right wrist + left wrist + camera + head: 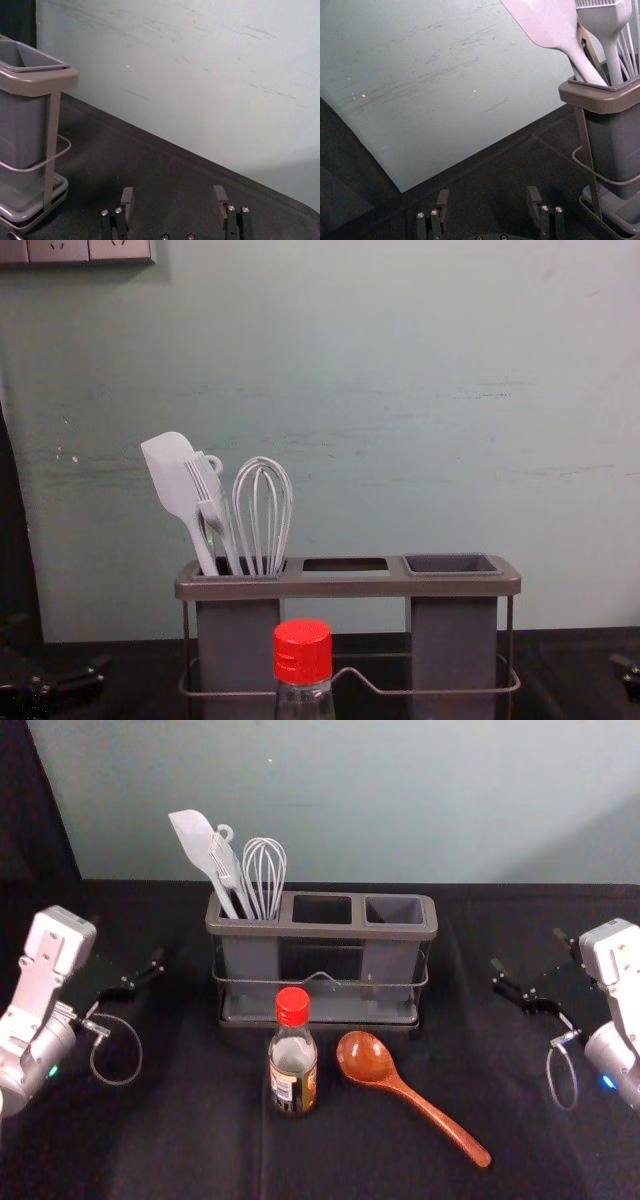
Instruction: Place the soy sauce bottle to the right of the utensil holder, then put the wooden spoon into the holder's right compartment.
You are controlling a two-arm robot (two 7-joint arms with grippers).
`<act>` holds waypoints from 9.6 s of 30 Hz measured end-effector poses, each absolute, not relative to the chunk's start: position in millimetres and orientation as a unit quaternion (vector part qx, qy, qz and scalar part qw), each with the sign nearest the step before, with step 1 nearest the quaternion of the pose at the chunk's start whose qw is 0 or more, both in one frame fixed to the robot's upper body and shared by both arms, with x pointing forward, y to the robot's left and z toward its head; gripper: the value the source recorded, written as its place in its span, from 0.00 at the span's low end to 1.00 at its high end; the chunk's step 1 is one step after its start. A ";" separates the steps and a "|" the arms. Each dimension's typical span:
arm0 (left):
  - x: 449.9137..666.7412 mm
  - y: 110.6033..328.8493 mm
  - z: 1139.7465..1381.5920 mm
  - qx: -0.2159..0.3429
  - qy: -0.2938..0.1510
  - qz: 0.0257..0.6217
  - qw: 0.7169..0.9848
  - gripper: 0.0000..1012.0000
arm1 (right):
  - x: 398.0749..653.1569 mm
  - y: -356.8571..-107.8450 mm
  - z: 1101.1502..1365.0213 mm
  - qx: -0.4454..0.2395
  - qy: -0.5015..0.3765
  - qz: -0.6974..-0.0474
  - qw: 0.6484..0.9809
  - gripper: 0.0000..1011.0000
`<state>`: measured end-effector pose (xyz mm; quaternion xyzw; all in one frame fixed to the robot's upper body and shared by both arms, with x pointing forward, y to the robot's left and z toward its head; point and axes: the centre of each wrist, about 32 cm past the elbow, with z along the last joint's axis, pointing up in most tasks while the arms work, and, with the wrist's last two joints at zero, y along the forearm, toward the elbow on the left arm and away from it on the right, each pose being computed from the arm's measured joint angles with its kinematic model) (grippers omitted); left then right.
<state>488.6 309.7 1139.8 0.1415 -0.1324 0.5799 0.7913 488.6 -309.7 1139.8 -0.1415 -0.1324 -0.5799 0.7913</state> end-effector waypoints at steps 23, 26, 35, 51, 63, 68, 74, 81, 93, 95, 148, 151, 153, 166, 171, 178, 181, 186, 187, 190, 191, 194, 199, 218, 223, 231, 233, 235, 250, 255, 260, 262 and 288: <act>488.6 309.7 1139.8 0.141 -0.132 0.580 0.791 0.99 | 488.6 -309.7 1139.8 -0.141 -0.132 -0.580 0.791 0.99; 488.6 309.7 1139.8 0.141 -0.132 0.580 0.791 0.99 | 488.6 -309.7 1139.8 -0.141 -0.132 -0.580 0.791 0.99; 488.6 309.7 1139.8 0.141 -0.132 0.580 0.791 0.99 | 488.6 -309.6 1139.8 -0.141 -0.132 -0.580 0.791 0.99; 488.6 309.7 1139.8 0.141 -0.132 0.580 0.791 0.99 | 488.6 -309.6 1139.8 -0.141 -0.132 -0.580 0.791 0.99; 488.6 309.6 1139.8 0.141 -0.132 0.580 0.791 0.99 | 488.6 -309.7 1139.8 -0.141 -0.132 -0.580 0.791 0.99; 488.6 309.7 1139.8 0.141 -0.132 0.580 0.791 0.99 | 488.6 -309.7 1139.8 -0.141 -0.132 -0.580 0.791 0.99; 488.6 309.7 1139.8 0.141 -0.132 0.580 0.791 0.99 | 488.6 -309.6 1139.8 -0.141 -0.132 -0.580 0.791 0.99; 488.6 309.6 1139.8 0.141 -0.132 0.580 0.791 0.99 | 488.6 -309.7 1139.8 -0.141 -0.132 -0.580 0.791 0.99; 488.6 309.7 1139.8 0.141 -0.132 0.580 0.791 0.99 | 488.6 -309.7 1139.8 -0.141 -0.132 -0.580 0.791 0.99; 488.6 309.6 1139.8 0.142 -0.132 0.580 0.791 0.99 | 488.6 -309.6 1139.8 -0.141 -0.132 -0.580 0.791 0.99; 488.6 309.7 1139.8 0.141 -0.132 0.580 0.791 0.99 | 403.5 -309.9 1164.4 -0.057 -0.027 -0.395 0.916 0.99; 488.6 309.7 1139.8 0.142 -0.132 0.580 0.791 0.99 | 401.1 -301.9 1162.7 -0.044 -0.026 -0.378 0.924 0.99; 488.6 309.7 1139.8 0.141 -0.132 0.580 0.791 0.99 | 400.3 -296.1 1161.4 -0.036 -0.024 -0.370 0.928 0.99; 488.6 309.7 1139.8 0.141 -0.132 0.580 0.791 0.99 | 412.9 -245.8 1165.4 -0.013 -0.029 -0.328 0.944 0.99; 488.6 309.7 1139.8 0.142 -0.132 0.580 0.791 0.99 | 418.7 -225.8 1166.3 -0.012 -0.027 -0.324 0.946 0.99; 488.6 309.7 1139.8 0.142 -0.132 0.580 0.791 0.99 | 420.0 -201.0 1168.3 -0.004 -0.022 -0.333 0.943 0.99; 488.6 309.7 1139.8 0.141 -0.133 0.580 0.791 0.99 | 420.9 -191.3 1169.1 0.000 -0.018 -0.341 0.940 0.99; 488.6 309.7 1139.8 0.141 -0.132 0.580 0.791 0.99 | 423.2 -178.3 1170.4 0.003 -0.014 -0.350 0.937 0.99; 488.6 309.6 1139.8 0.142 -0.132 0.580 0.791 0.99 | 423.5 -176.4 1170.8 0.003 -0.015 -0.350 0.936 0.99; 488.6 309.7 1139.8 0.141 -0.132 0.580 0.791 0.99 | 424.3 -169.1 1172.3 0.001 -0.018 -0.351 0.936 0.99; 488.6 309.7 1139.8 0.141 -0.132 0.580 0.791 0.99 | 424.4 -165.6 1172.7 -0.001 -0.019 -0.350 0.936 0.99; 488.6 309.6 1139.8 0.141 -0.132 0.580 0.791 0.99 | 424.6 -160.3 1173.0 -0.004 -0.020 -0.351 0.936 0.99; 488.7 309.7 1139.8 0.141 -0.133 0.580 0.791 0.99 | 424.4 -154.0 1173.1 -0.005 -0.023 -0.354 0.935 0.98; 488.6 309.7 1139.8 0.142 -0.132 0.580 0.791 0.99 | 424.5 -154.9 1171.5 -0.005 -0.016 -0.360 0.933 0.44; 488.6 309.7 1139.8 0.141 -0.132 0.580 0.791 0.99 | 422.3 -158.9 1171.6 -0.005 -0.016 -0.360 0.933 0.39; 488.6 309.7 1139.8 0.142 -0.132 0.580 0.791 0.99 | 416.9 -171.0 1177.1 0.004 -0.021 -0.364 0.931 0.39; 488.6 309.7 1139.8 0.142 -0.132 0.580 0.791 0.99 | 414.5 -176.5 1181.2 0.010 -0.024 -0.365 0.931 0.39; 488.6 309.7 1139.8 0.142 -0.132 0.580 0.791 0.99 | 411.9 -182.2 1185.1 0.015 -0.024 -0.366 0.930 0.39; 488.6 309.7 1139.8 0.142 -0.132 0.580 0.791 0.99 | 414.2 -228.8 1196.4 0.021 -0.027 -0.389 0.920 0.39; 488.6 309.7 1139.8 0.141 -0.132 0.580 0.791 0.99 | 422.9 -250.7 1195.7 0.013 -0.027 -0.412 0.911 0.39; 488.6 309.7 1139.8 0.142 -0.132 0.580 0.791 0.99 | 430.0 -269.0 1194.4 0.007 -0.029 -0.435 0.900 0.39; 488.6 309.7 1139.8 0.142 -0.132 0.580 0.791 0.99 | 433.5 -276.2 1193.8 0.004 -0.031 -0.447 0.894 0.39; 488.6 309.7 1139.8 0.141 -0.132 0.580 0.791 0.99 | 487.1 -283.7 1179.1 -0.002 -0.041 -0.474 0.880 0.39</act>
